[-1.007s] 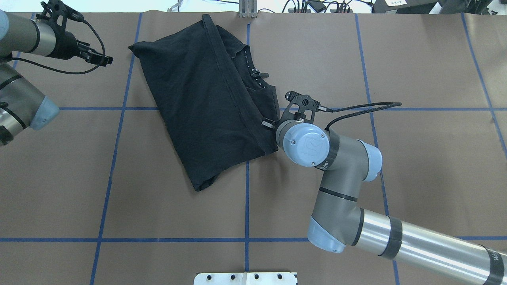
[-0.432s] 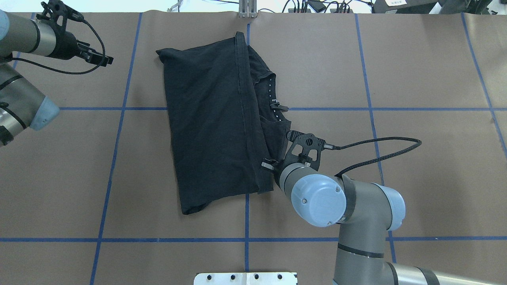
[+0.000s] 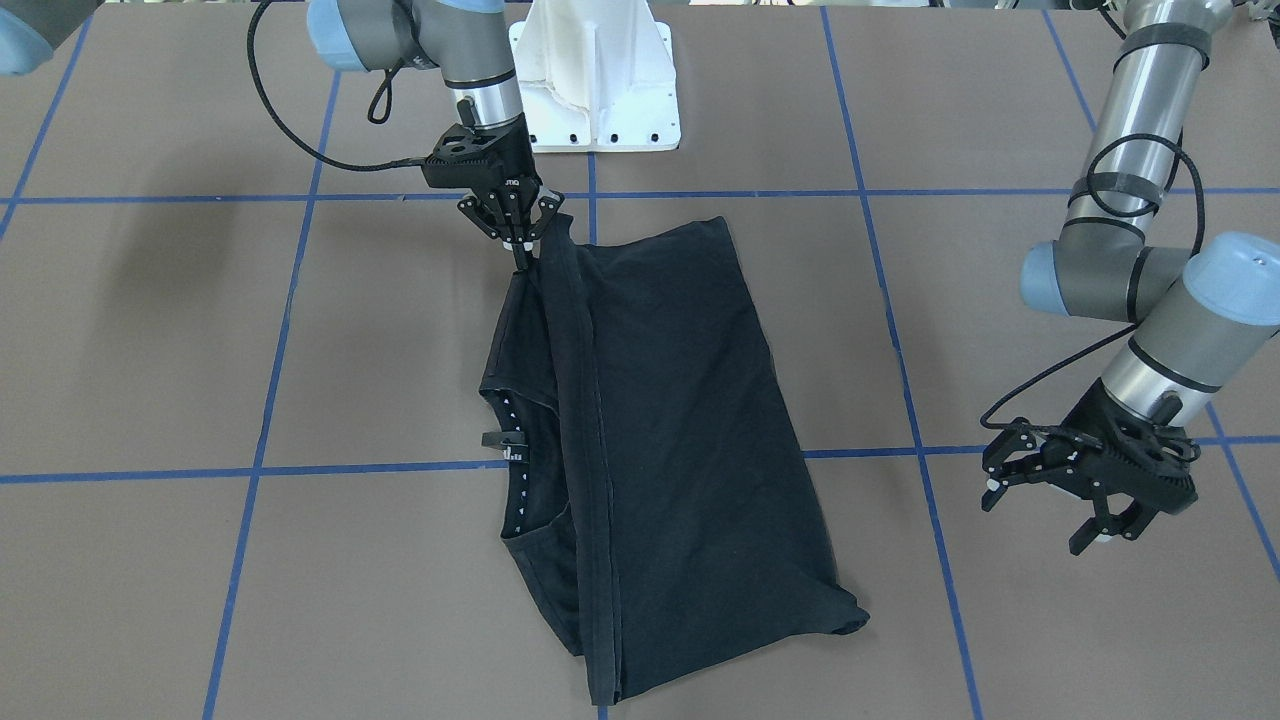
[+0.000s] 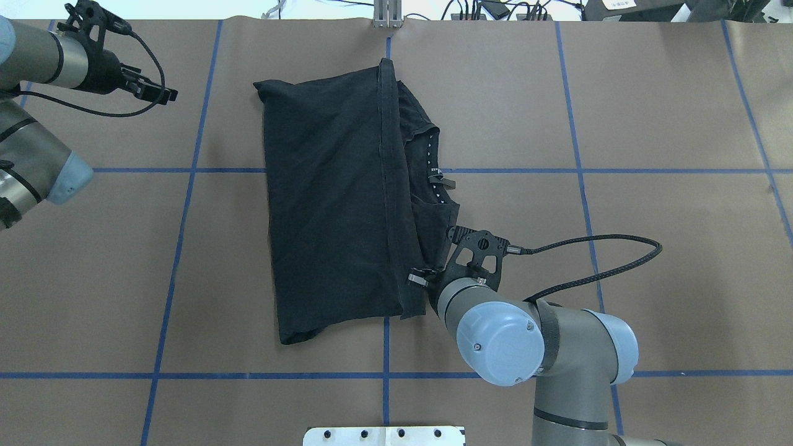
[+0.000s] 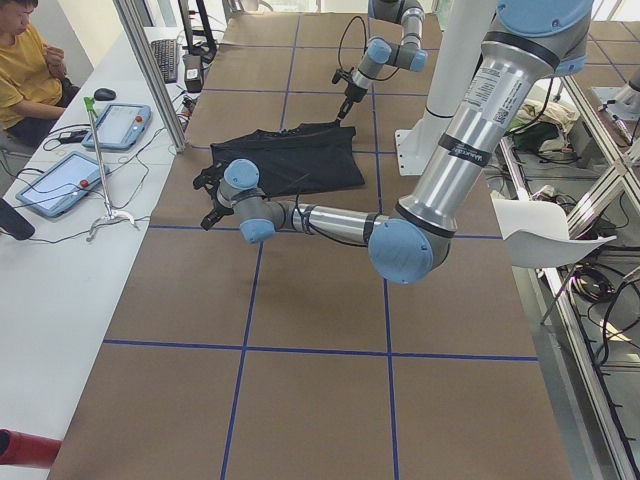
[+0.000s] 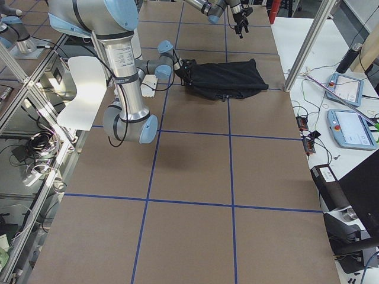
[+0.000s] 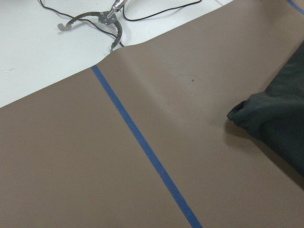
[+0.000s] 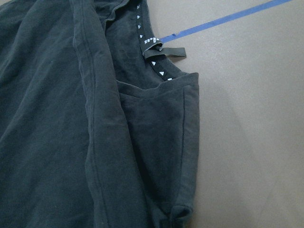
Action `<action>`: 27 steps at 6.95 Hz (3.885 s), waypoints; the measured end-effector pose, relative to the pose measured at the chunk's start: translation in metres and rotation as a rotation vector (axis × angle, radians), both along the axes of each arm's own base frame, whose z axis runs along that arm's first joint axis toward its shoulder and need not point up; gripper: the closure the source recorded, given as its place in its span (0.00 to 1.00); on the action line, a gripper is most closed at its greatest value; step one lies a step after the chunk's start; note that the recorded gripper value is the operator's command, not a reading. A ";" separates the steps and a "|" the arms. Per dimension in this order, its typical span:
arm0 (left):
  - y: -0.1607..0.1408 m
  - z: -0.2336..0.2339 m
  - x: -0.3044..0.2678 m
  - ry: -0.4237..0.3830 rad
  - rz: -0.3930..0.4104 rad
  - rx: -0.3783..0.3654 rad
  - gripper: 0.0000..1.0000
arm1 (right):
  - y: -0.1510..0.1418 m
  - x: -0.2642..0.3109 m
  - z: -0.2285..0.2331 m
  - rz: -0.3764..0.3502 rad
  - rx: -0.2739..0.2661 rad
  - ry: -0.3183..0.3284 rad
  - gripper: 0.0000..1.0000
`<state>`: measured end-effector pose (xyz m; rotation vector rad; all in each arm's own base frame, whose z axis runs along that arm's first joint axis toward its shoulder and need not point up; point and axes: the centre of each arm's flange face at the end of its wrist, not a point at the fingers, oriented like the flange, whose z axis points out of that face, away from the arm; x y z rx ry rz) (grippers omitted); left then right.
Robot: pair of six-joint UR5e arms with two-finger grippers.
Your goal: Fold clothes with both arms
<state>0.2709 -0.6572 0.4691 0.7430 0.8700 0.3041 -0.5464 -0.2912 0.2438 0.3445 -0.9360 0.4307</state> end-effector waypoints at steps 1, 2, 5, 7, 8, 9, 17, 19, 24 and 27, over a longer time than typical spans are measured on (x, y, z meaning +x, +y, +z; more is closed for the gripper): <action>0.000 0.000 0.001 0.000 0.001 0.000 0.00 | 0.003 -0.001 0.000 -0.002 0.003 0.000 0.00; 0.000 0.000 0.001 0.000 0.002 0.000 0.00 | 0.001 -0.001 -0.001 -0.001 0.007 0.001 0.00; 0.000 -0.001 0.002 0.002 0.003 0.002 0.00 | -0.039 0.017 -0.011 -0.013 0.071 0.049 0.00; 0.000 -0.002 0.002 0.003 0.003 0.003 0.00 | -0.077 0.010 -0.037 -0.017 0.081 0.120 0.00; 0.001 -0.003 0.002 0.003 0.004 0.003 0.00 | -0.097 -0.011 -0.049 -0.021 0.069 0.170 0.00; 0.001 -0.003 0.002 0.003 0.005 0.003 0.00 | -0.115 -0.037 -0.056 -0.028 0.056 0.215 0.00; 0.001 -0.001 0.003 0.002 0.008 0.001 0.00 | -0.132 -0.117 -0.065 -0.219 0.033 0.556 0.08; 0.001 -0.001 0.004 0.002 0.008 0.001 0.00 | -0.124 -0.122 -0.062 -0.291 0.063 0.621 0.10; 0.001 0.002 0.004 -0.002 0.008 -0.003 0.00 | -0.102 -0.130 -0.057 -0.402 0.085 0.720 0.20; 0.003 0.006 0.003 -0.004 0.009 -0.007 0.00 | -0.098 -0.129 -0.048 -0.443 0.099 0.758 0.44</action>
